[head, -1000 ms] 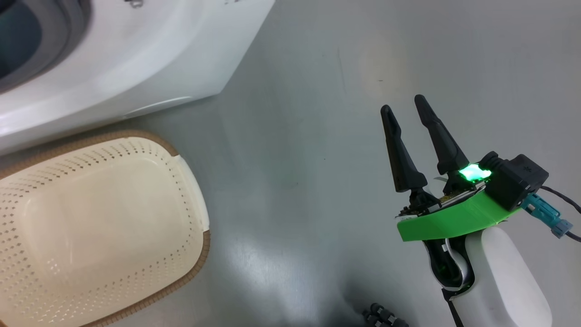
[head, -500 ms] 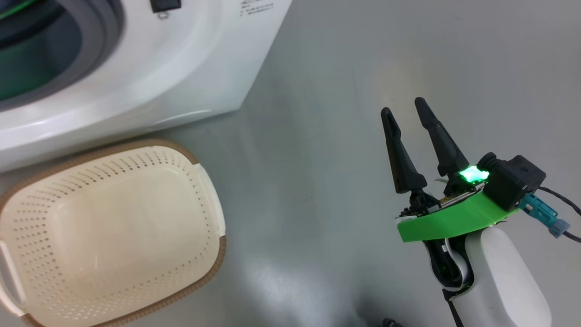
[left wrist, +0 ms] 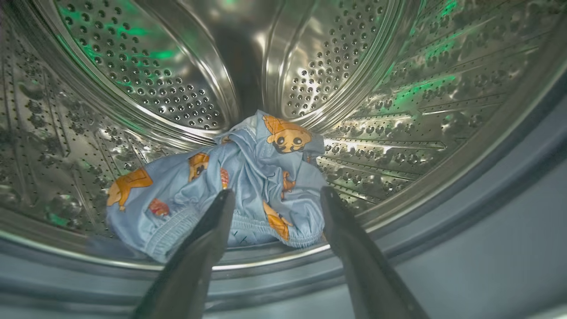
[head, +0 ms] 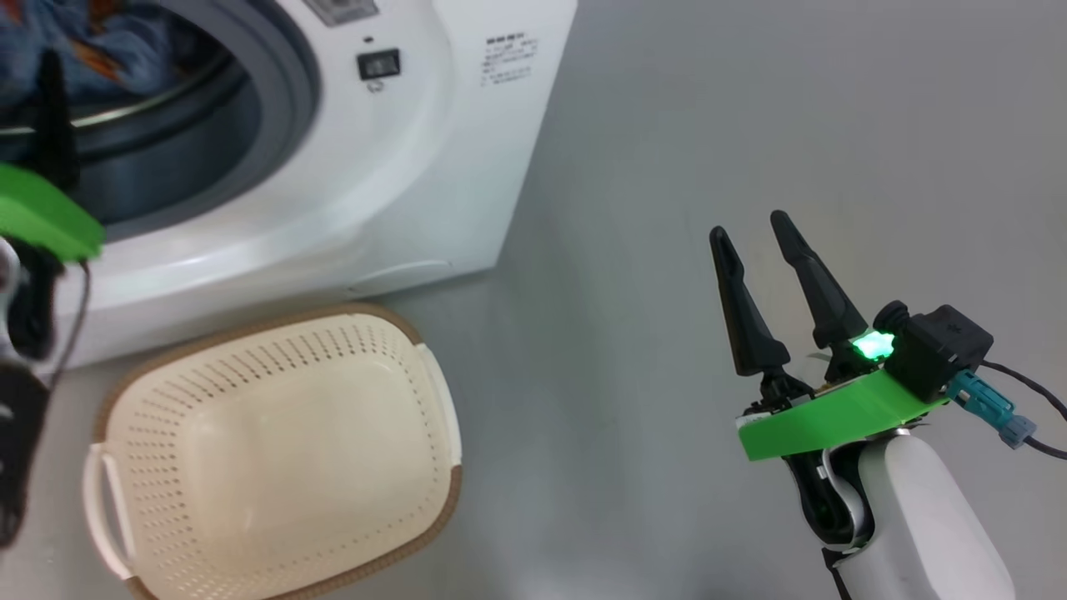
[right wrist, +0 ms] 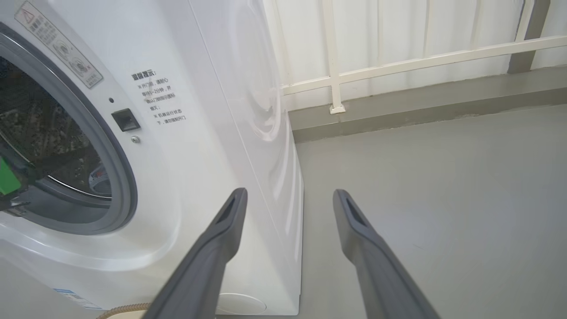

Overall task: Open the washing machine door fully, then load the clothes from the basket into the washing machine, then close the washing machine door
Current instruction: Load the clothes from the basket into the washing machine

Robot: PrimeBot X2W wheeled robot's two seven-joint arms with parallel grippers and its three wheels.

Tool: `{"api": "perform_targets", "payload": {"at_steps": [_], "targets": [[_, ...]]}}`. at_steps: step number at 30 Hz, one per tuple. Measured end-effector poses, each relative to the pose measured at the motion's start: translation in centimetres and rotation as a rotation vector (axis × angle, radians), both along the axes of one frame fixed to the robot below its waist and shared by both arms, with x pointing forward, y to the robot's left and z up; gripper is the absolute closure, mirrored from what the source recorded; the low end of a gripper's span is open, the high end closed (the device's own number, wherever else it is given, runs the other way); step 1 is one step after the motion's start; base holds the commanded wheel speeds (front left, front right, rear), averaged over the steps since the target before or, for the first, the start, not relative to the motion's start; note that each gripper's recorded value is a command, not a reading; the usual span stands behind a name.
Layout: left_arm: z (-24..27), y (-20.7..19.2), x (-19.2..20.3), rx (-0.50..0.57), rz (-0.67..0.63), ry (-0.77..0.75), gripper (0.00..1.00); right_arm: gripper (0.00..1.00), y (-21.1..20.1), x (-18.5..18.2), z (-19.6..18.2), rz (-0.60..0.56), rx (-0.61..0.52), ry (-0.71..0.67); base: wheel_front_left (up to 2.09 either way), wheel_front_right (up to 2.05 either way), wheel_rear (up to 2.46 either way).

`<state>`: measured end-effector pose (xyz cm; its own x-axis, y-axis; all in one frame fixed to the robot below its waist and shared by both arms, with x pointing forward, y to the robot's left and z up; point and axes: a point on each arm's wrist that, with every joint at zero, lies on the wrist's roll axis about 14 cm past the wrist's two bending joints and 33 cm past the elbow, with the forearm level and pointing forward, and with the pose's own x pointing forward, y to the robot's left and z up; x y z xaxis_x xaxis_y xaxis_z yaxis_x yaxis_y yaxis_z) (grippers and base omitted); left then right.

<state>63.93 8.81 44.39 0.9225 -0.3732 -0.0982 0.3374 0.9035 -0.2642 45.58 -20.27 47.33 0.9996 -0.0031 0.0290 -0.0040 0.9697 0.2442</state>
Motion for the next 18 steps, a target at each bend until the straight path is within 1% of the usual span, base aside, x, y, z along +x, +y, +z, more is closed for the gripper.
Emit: {"api": "perform_targets", "payload": {"at_steps": [8,18], "targets": [[2.9,2.1,-4.9,-0.056,0.041,-0.057,0.0,0.0,0.7,-0.9,2.3,0.042,-0.015,-0.048,0.0,0.0,0.0],[5.6,4.3,-11.7,-0.037,0.099,-0.138,0.0,0.0,2.2,-2.2,4.2,0.104,-0.02,-0.088,0.0,0.0,0.0]]}}
